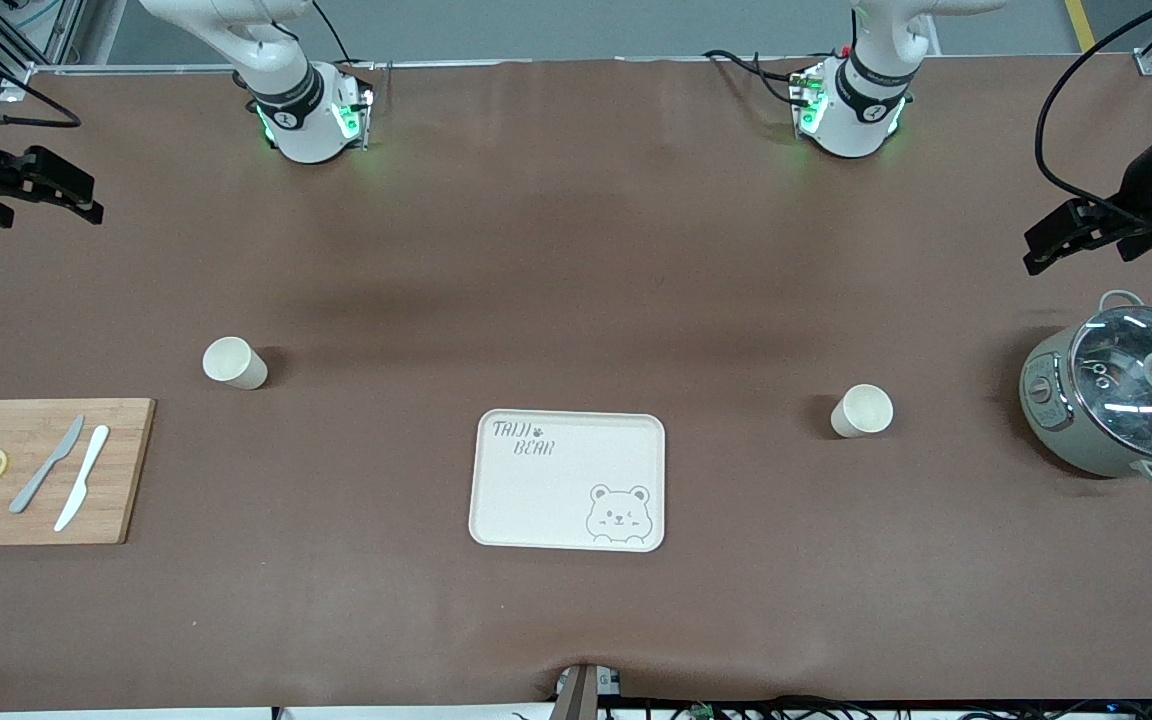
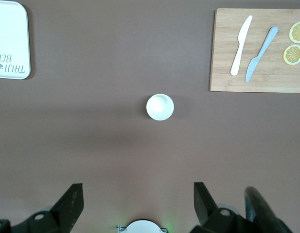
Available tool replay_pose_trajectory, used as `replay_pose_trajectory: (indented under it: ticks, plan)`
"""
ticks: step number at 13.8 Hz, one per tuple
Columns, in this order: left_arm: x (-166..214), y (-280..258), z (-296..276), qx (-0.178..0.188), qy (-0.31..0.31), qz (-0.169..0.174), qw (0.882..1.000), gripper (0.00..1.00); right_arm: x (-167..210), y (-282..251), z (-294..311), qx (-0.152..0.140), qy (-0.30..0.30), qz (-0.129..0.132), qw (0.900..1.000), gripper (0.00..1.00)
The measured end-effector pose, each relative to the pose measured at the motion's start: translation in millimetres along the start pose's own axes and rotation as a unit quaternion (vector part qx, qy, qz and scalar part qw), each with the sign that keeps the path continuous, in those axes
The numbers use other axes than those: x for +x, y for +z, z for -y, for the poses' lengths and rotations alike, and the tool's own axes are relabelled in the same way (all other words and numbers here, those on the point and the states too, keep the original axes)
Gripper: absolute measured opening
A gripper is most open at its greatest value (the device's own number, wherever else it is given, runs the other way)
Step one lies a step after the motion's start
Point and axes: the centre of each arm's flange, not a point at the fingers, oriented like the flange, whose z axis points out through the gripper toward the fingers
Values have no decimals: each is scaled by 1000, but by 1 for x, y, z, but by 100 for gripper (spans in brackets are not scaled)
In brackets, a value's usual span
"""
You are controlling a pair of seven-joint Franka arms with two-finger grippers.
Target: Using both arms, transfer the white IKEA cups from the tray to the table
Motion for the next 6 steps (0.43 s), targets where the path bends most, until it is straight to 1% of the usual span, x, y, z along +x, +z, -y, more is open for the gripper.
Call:
replay_pose_trajectory:
  ticks: [6]
  plan:
    - [0, -1, 0, 0, 0, -1, 1000, 100, 0, 1, -1, 0, 1, 1, 1000, 100]
